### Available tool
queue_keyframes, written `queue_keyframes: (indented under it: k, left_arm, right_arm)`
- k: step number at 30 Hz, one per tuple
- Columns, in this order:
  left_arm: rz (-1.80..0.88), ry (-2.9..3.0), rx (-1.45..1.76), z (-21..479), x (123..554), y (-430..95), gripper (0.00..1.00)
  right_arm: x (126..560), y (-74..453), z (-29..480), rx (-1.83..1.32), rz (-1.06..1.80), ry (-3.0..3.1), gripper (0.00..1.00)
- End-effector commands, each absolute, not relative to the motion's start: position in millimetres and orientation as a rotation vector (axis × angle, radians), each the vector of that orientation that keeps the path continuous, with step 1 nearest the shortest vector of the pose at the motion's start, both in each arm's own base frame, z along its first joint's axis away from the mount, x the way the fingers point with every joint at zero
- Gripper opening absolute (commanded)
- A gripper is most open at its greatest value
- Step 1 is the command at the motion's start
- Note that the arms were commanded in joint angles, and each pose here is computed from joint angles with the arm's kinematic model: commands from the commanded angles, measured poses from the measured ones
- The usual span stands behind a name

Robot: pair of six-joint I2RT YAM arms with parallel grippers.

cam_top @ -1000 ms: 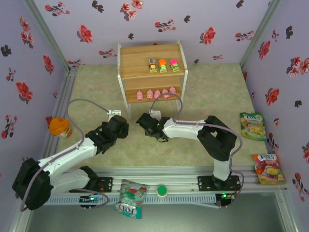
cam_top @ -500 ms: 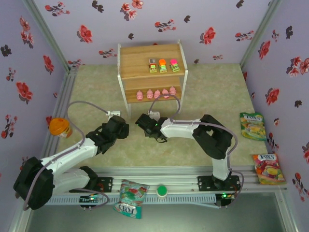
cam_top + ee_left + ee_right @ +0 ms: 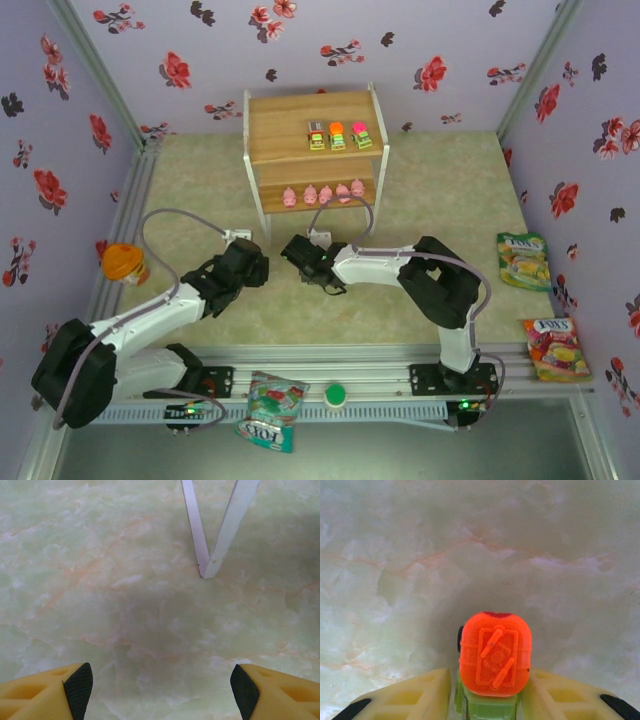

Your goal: Place and organize the plastic toys onto the shelf

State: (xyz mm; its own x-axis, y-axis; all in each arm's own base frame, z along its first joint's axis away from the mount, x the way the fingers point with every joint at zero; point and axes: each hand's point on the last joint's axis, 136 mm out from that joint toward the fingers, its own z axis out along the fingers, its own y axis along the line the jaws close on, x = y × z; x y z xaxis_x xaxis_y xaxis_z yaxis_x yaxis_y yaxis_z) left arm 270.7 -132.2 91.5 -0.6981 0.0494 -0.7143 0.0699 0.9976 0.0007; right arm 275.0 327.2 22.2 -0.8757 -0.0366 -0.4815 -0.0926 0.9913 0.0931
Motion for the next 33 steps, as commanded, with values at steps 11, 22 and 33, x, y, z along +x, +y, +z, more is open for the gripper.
queue_keyframes:
  k: [11, 22, 33]
  left_arm:
    - [-0.064, 2.347, 0.049, 90, 276, -135, 0.77]
    - [-0.067, 2.343, 0.04, 91, 276, -133, 0.77]
    - [-0.09, 2.345, 0.05, 91, 276, -136, 0.77]
  right_arm:
    - [277, 322, 11, -0.083, 0.1, 2.651, 0.41]
    - [277, 318, 9, -0.092, 0.049, 2.656, 0.36]
    - [277, 318, 28, -0.124, 0.029, 2.616, 0.31]
